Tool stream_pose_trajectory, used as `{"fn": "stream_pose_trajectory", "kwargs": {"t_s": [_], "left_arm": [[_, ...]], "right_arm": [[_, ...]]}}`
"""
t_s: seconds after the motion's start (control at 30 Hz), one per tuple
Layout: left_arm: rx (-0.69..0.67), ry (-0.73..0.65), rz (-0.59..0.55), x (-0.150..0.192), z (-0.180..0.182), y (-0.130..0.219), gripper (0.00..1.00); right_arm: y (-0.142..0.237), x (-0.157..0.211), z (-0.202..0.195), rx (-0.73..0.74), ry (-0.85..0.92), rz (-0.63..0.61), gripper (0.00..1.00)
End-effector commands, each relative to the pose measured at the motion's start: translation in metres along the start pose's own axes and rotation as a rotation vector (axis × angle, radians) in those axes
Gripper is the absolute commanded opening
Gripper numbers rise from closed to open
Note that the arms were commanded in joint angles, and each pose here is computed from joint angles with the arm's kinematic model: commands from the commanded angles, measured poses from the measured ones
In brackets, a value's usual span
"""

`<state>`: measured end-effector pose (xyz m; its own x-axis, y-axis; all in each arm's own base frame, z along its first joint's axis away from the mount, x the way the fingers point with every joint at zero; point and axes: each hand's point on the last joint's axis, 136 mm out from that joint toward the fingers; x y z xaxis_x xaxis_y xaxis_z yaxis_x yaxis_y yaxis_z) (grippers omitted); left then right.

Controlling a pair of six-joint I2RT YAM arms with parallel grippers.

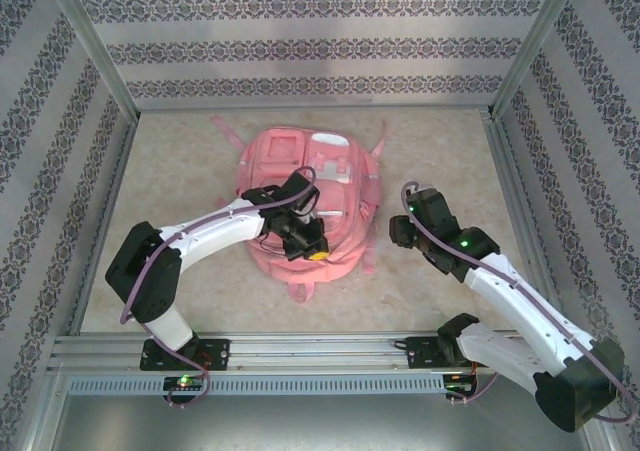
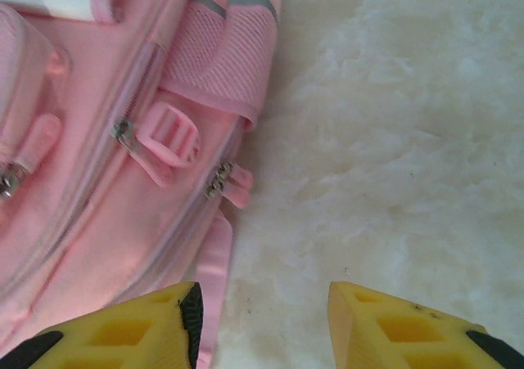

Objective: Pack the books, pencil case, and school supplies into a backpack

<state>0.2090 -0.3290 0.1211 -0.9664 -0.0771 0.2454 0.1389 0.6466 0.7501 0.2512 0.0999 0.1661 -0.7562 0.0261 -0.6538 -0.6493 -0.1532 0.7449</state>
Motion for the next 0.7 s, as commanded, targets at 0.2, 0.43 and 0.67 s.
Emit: {"fn": "stream_pose_trajectory", "kwargs": {"t_s": [0.2,0.43,0.67], "left_arm": [[0.132,-0.172,0.054,0.013,-0.048,-0.006,0.48],[0.125,-0.336,0.032,-0.014,-0.077,-0.018,0.57],[0.253,-0.575,-0.048,0.008,-0.103,0.031,0.79]], "right_arm": [[0.009,0.005,0.003,-0.062,0.012,0.008,0.50],[0.017,-0.003,0.014,-0.121,0.003,-0.012,0.50],[0.028,-0.005,0.013,-0.129,0.025,-0.017,0.98]]}}
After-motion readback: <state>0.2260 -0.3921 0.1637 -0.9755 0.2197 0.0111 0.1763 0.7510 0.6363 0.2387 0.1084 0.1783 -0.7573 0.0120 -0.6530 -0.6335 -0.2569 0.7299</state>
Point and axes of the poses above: each hand's point on the last joint's axis, 136 mm out from that joint toward the fingers, its own y axis back along the fingers, its own z axis along the line the jaws close on, x = y × z, and after that the axes turned 1 degree about y, right-handed
